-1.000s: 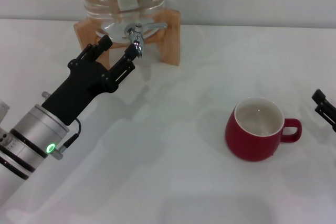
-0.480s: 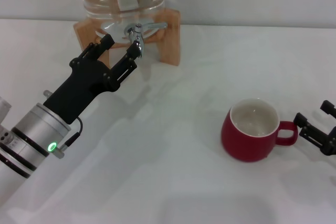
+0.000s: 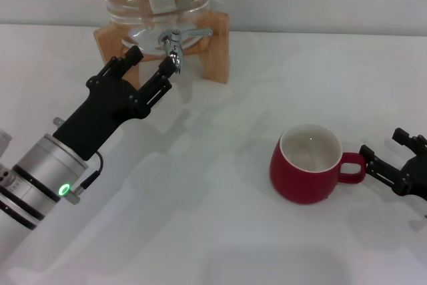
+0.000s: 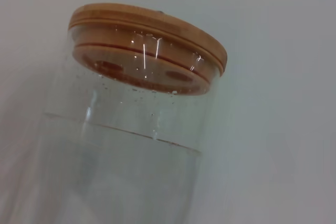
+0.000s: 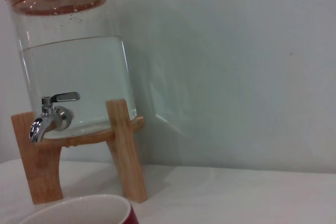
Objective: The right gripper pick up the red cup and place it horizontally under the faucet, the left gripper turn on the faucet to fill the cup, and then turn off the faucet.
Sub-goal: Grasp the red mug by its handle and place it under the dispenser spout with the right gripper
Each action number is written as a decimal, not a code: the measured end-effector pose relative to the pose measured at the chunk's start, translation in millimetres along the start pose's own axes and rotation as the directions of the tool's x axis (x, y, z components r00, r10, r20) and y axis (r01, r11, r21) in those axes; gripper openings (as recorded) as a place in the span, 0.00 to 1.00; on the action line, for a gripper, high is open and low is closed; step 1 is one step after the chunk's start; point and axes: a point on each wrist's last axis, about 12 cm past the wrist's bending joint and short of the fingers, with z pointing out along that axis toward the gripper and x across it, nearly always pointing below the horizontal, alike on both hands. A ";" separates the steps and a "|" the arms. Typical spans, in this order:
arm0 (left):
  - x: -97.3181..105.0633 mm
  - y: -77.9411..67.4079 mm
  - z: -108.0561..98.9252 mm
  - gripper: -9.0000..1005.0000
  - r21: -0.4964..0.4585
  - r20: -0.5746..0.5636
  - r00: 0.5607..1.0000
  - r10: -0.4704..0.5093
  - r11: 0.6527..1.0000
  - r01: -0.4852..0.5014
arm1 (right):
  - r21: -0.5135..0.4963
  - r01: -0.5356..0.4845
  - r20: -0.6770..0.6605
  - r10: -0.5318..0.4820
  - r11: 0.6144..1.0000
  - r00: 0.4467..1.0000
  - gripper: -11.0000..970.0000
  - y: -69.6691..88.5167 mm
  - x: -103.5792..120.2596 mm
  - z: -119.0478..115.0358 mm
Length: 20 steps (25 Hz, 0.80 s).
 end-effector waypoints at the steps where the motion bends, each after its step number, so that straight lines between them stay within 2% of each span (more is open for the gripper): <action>1: 0.0 0.1 -0.2 0.75 -0.001 0.000 1.000 0.000 1.000 0.000 | -0.001 0.000 0.000 0.000 1.000 1.000 0.90 0.1 0.1 0.0; 20: -0.5 2.0 -0.7 0.76 -0.009 0.000 1.000 0.003 1.000 -0.003 | -0.017 0.007 -0.024 -0.008 1.000 1.000 0.90 2.9 3.1 1.2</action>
